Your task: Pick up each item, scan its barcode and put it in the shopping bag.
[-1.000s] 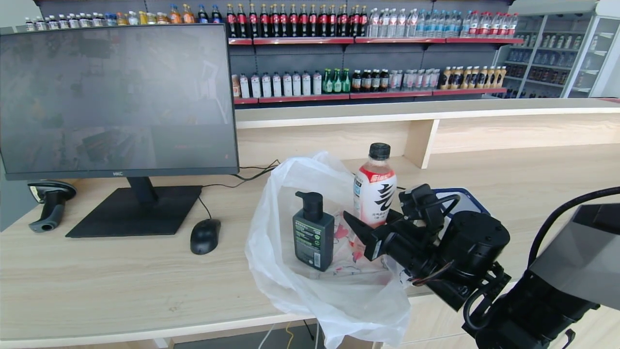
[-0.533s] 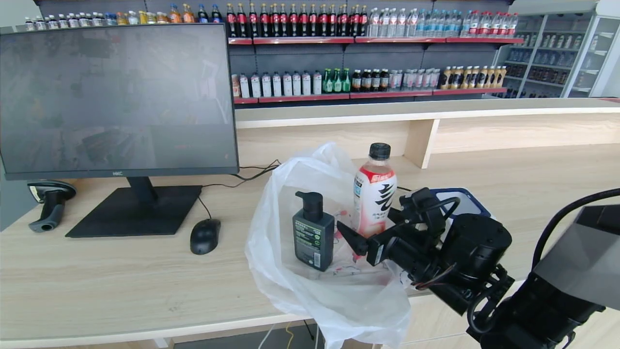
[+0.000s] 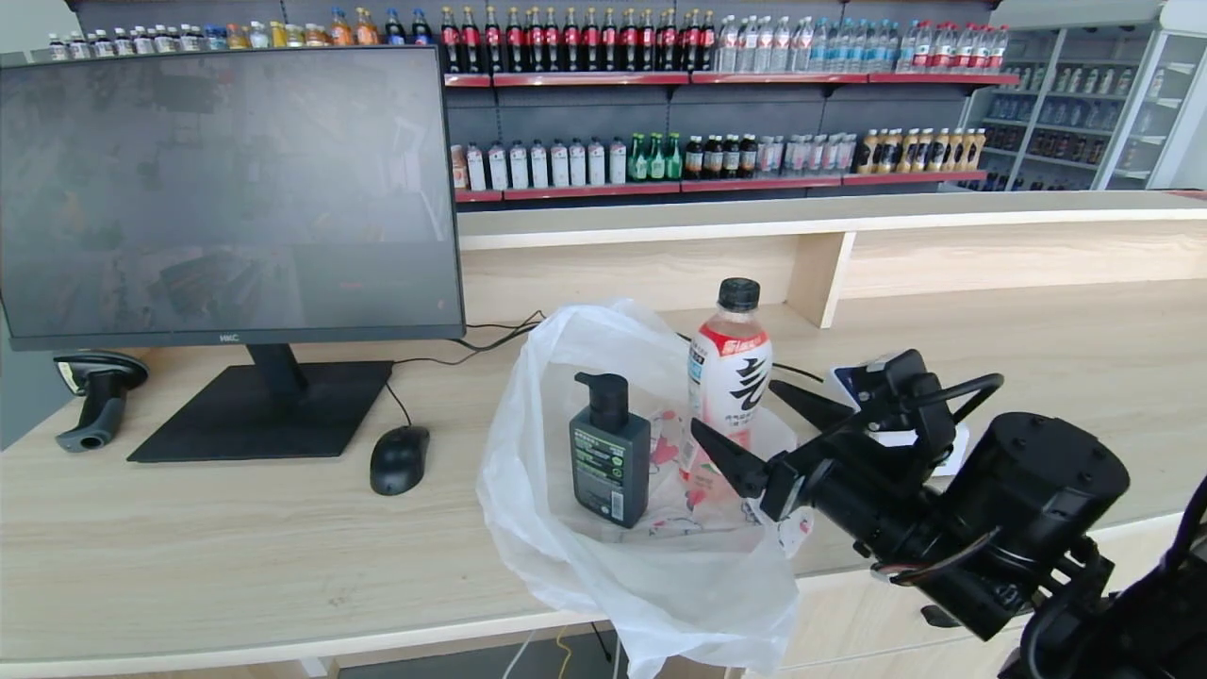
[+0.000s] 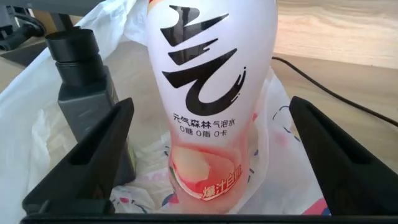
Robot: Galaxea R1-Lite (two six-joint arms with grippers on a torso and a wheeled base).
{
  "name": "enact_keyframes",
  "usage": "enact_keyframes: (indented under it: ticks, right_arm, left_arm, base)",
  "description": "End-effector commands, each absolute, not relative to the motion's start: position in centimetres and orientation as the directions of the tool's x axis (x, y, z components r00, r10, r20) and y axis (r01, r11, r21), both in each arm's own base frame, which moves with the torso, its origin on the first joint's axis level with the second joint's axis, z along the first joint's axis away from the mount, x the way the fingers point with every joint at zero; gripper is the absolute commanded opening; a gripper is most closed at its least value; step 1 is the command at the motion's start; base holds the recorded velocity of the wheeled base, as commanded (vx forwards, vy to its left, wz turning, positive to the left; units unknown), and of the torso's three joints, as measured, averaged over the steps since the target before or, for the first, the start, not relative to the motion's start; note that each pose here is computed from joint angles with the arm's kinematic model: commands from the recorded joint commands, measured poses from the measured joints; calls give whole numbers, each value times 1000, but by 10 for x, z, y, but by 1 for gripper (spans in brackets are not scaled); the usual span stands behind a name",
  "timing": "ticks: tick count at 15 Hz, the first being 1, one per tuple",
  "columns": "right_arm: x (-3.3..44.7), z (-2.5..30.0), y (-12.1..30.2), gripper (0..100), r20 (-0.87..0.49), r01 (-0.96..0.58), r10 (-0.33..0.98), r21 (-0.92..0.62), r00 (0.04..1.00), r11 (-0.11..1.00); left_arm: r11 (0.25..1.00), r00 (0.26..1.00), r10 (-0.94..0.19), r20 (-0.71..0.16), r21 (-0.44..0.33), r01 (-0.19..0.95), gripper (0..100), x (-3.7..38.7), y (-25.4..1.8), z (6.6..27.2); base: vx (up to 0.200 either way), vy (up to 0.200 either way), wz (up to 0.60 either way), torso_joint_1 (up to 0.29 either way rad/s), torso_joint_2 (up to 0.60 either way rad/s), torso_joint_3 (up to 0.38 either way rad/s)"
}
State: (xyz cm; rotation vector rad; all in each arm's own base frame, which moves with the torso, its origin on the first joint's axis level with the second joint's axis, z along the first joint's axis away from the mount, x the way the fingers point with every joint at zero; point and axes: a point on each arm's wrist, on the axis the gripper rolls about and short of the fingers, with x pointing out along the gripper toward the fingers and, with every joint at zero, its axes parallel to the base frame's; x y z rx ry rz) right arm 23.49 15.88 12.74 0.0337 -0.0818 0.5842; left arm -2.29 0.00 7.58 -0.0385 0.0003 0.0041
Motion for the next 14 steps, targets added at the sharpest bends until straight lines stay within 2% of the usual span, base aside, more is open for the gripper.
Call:
enact_keyframes:
  ticks: [1,7,11,12,14]
  right_arm:
    - [214,145,145,100,136,-554,548,9,825,833]
    - [130,159,88,100,197,-555,543,5,816,832]
    - [84,191,62,100,440,-583,520,8,732,813]
    - [68,199,49,100,512,-566,475,26,716,824]
    - [43,199,31,100,550,-569,462,30,696,822]
  left_arm:
    - [999,1000,5,-2,-38,-5,100,-23,0,76]
    - [999,1000,5,-2,-40,-5,100,-23,0,76]
    - [999,1000,5,-2,-38,-5,100,-23,0,76]
    - [999,1000,5,-2,-38,-5,100,-23,0,76]
    - [999,1000,5,-2,-38,-5,100,-23,0,76]
  base:
    - [0,0,0,0,0,0]
    - [0,0,0,0,0,0]
    - [0,0,0,0,0,0]
    - [0,0,0,0,0,0]
    - [0,0,0,0,0,0]
